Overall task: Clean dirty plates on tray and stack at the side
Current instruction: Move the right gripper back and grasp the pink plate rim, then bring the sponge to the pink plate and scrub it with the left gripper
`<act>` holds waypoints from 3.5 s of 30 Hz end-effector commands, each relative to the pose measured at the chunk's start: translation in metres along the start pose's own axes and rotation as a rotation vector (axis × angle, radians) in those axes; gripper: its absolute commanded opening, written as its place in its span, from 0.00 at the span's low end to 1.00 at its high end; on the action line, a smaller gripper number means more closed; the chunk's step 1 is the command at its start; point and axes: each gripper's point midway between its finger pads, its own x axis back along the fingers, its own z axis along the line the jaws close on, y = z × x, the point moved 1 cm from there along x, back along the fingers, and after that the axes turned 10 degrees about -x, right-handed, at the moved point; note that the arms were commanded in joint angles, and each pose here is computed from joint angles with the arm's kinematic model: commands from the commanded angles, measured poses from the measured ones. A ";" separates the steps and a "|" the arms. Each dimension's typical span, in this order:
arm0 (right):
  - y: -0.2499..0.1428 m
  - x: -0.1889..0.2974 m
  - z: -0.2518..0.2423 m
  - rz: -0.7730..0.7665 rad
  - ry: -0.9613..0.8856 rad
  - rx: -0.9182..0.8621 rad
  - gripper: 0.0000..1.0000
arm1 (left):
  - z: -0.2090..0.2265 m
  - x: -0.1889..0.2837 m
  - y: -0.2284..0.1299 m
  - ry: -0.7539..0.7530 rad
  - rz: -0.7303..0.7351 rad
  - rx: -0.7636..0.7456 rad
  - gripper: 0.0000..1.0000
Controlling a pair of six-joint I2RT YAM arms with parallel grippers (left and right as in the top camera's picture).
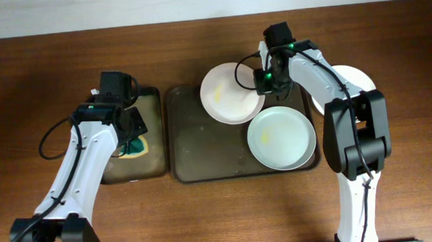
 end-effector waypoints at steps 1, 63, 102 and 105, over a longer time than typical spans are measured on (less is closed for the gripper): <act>-0.014 -0.012 0.030 0.070 0.140 0.017 0.04 | 0.000 -0.002 0.003 -0.004 -0.004 0.000 0.00; -0.126 -0.017 0.098 0.366 -0.062 -0.095 0.04 | -0.150 -0.048 -0.022 -0.356 0.057 -0.195 0.22; -0.121 -0.019 0.094 0.338 -0.084 -0.087 0.04 | -0.165 -0.058 -0.052 -0.358 0.149 -0.258 0.00; -0.121 -0.019 0.094 0.338 -0.084 -0.088 0.04 | -0.176 -0.051 -0.057 -0.439 0.177 -0.257 0.00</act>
